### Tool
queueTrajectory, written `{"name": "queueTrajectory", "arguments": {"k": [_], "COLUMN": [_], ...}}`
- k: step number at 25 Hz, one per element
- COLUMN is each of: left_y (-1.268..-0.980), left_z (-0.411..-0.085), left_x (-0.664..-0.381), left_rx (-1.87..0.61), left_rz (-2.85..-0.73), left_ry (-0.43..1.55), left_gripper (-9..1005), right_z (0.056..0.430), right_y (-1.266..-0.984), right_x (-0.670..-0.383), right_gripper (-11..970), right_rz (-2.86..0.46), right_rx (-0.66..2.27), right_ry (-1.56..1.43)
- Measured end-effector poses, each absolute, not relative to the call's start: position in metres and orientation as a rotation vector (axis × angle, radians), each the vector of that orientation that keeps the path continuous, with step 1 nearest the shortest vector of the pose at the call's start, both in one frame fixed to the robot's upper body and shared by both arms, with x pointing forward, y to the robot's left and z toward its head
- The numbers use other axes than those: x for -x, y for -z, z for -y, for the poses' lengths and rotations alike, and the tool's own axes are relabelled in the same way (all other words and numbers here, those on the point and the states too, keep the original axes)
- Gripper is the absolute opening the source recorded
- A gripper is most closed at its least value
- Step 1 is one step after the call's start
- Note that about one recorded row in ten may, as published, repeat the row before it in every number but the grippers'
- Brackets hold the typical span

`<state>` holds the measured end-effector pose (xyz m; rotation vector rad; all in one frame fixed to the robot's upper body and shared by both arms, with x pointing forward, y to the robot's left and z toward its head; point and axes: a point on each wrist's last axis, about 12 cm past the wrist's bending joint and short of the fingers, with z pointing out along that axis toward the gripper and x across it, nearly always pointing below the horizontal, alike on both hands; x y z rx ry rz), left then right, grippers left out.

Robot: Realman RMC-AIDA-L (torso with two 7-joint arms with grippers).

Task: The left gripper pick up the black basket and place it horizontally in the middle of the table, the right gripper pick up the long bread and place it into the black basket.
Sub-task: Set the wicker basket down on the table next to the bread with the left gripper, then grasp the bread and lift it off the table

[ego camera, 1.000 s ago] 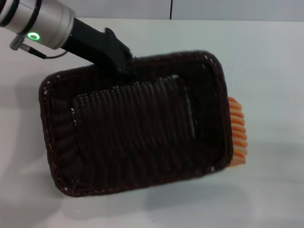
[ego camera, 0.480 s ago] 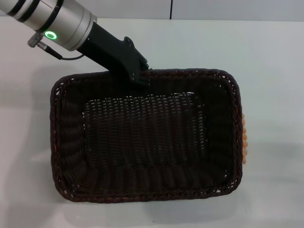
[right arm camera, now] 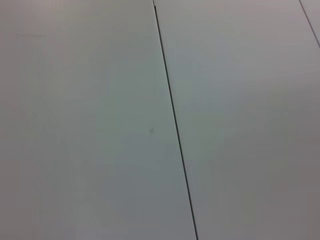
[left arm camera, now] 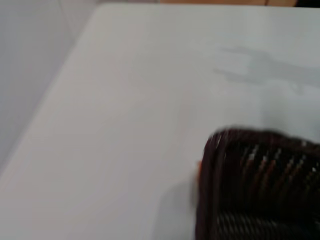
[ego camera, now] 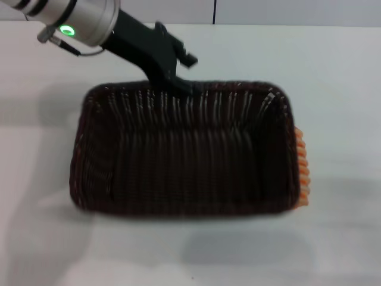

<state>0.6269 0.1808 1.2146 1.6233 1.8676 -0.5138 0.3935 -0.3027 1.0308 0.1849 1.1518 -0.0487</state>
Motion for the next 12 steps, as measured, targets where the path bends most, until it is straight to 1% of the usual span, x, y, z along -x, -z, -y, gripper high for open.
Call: {"name": "queueTrajectory", "arguments": {"k": [4, 5, 6, 7, 8, 12], "left_y": [-1.231, -1.231, -1.235, -1.239, -1.24, -1.242], "left_z": [-0.189, -0.189, -0.194, -0.205, -0.207, -0.228], "left_x": [-0.633, -0.633, -0.637, -0.641, -0.642, -0.639], "left_rx": [-1.521, -1.521, -1.443, -1.281, -1.245, -0.916], "left_rz": [-1.757, -1.757, -1.698, -1.614, -1.598, -1.461], "left_ry": [0.377, 0.377, 0.304, 0.184, 0.164, -0.05], "left_gripper": [507, 580, 653, 726, 726, 726], "right_z": [0.302, 0.302, 0.302, 0.302, 0.302, 0.301], "right_y": [-1.031, -1.03, -1.03, -1.03, -1.03, -1.03], "right_x": [-0.394, -0.394, -0.394, -0.394, -0.394, -0.394], "right_gripper": [797, 797, 797, 797, 797, 797], "right_rz": [-1.155, -1.156, -1.157, -1.157, -1.158, -1.161], "right_rx": [-0.183, -0.183, -0.183, -0.183, -0.181, -0.175], "right_ry": [0.047, 0.046, 0.046, 0.045, 0.044, 0.036]}}
